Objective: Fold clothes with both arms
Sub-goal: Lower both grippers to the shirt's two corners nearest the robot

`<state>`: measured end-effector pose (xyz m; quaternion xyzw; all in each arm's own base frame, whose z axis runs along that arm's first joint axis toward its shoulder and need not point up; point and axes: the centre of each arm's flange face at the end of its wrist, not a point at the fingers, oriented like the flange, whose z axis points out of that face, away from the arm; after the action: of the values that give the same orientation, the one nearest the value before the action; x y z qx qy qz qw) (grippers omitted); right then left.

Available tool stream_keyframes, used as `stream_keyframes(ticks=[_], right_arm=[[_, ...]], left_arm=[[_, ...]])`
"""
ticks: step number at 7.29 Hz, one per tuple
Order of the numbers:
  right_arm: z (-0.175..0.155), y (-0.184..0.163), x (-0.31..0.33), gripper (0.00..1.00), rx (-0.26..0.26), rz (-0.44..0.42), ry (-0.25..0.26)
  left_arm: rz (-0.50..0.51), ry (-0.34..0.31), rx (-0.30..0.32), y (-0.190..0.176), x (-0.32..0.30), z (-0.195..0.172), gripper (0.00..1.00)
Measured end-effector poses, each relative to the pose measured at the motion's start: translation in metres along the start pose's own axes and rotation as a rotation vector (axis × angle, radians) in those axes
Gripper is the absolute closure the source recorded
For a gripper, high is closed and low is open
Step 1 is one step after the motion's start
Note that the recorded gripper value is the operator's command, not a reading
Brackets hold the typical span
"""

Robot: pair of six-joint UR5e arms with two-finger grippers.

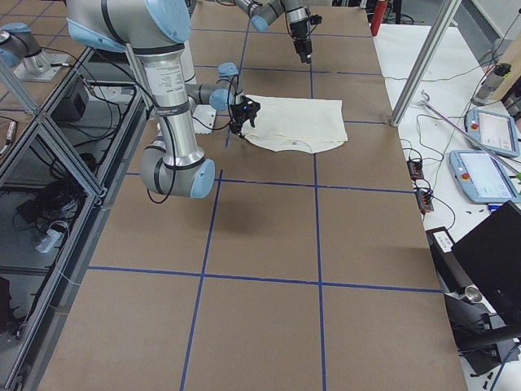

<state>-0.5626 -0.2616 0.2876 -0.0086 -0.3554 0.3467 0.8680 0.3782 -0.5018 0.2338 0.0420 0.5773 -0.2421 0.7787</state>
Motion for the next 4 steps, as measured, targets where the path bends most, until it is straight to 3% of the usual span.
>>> stream_keyframes(ticks=[1, 2, 4], right_arm=[[0.0042, 0.0021, 0.0003, 0.53, 0.003, 0.0, 0.007], [0.0059, 0.0029, 0.0001, 1.0, 0.004, 0.0, 0.009], [0.0065, 0.0042, -0.0001, 1.0, 0.002, -0.012, 0.011]], left_arm=[[0.0, 0.0, 0.0, 0.0001, 0.0001, -0.0002, 0.35], [-0.001, 0.0, 0.0, 0.0001, 0.0001, -0.0002, 0.35], [0.0, 0.0, 0.0, 0.0005, 0.0001, 0.0, 0.35]])
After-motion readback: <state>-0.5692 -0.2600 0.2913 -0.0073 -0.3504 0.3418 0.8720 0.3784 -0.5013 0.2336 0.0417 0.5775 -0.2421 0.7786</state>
